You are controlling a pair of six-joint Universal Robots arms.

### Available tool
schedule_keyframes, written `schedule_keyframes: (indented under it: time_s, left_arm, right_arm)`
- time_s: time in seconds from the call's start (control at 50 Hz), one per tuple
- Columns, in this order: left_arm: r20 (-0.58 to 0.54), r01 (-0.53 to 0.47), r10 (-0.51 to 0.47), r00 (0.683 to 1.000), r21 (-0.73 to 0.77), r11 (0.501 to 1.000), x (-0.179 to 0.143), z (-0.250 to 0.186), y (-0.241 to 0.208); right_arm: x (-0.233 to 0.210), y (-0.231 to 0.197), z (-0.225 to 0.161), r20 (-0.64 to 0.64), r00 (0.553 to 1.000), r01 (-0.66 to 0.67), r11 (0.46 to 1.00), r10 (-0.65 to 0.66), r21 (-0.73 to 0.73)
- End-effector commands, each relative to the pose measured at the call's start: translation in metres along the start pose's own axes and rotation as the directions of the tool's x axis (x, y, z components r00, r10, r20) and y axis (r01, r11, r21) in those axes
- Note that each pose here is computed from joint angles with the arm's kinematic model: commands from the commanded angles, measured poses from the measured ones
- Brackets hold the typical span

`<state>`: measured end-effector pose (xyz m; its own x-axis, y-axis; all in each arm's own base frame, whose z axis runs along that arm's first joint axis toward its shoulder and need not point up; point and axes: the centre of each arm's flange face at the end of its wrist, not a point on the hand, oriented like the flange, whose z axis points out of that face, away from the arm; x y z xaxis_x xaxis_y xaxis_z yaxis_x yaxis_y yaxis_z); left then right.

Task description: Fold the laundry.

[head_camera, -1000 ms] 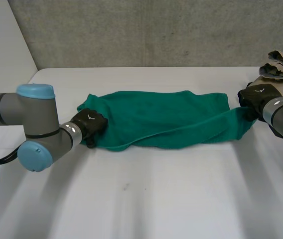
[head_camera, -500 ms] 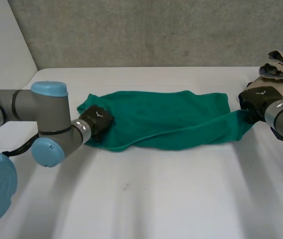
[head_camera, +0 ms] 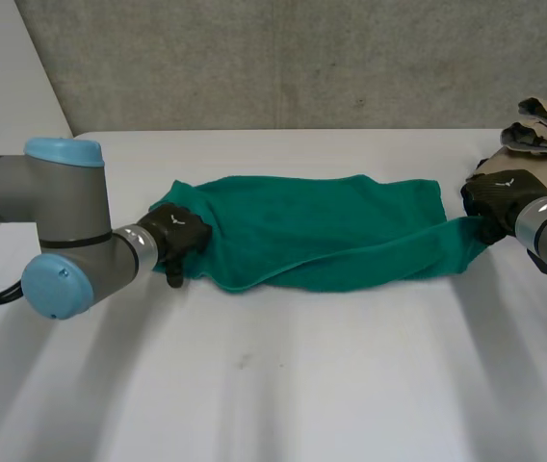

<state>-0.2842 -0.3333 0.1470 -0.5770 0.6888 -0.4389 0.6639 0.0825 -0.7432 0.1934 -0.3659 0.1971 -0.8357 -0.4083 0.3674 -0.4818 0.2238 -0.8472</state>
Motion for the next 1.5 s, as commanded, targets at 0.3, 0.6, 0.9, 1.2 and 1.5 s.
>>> schedule_keyframes:
  time_s: [0.3,0.6,0.9,1.2,1.5]
  left_arm:
    - [-0.011,-0.036,0.037,0.999,0.038,0.999,0.029,0.026,-0.01]
    - [0.064,-0.129,0.126,0.99,0.032,0.991,0.029,0.035,-0.019]
    - [0.336,-0.195,0.082,0.938,0.319,0.928,-0.049,-0.201,-0.144]
    - [0.395,-0.185,0.02,0.918,0.384,0.905,-0.087,-0.211,-0.162]
    - [0.513,-0.249,-0.047,0.857,0.493,0.834,-0.137,-0.057,-0.161]
  right_arm:
    - [0.002,0.005,0.003,-0.002,1.0,-0.005,1.0,0.005,-0.013]
    - [0.009,0.004,0.0,-0.016,1.0,-0.011,1.0,0.011,-0.02]
    - [0.05,-0.097,-0.098,-0.07,0.994,0.097,0.97,-0.084,0.224]
    - [0.061,-0.143,-0.128,-0.052,0.998,-0.018,0.948,0.037,0.319]
    - [0.019,-0.156,-0.023,-0.184,0.976,0.001,0.849,0.113,0.529]
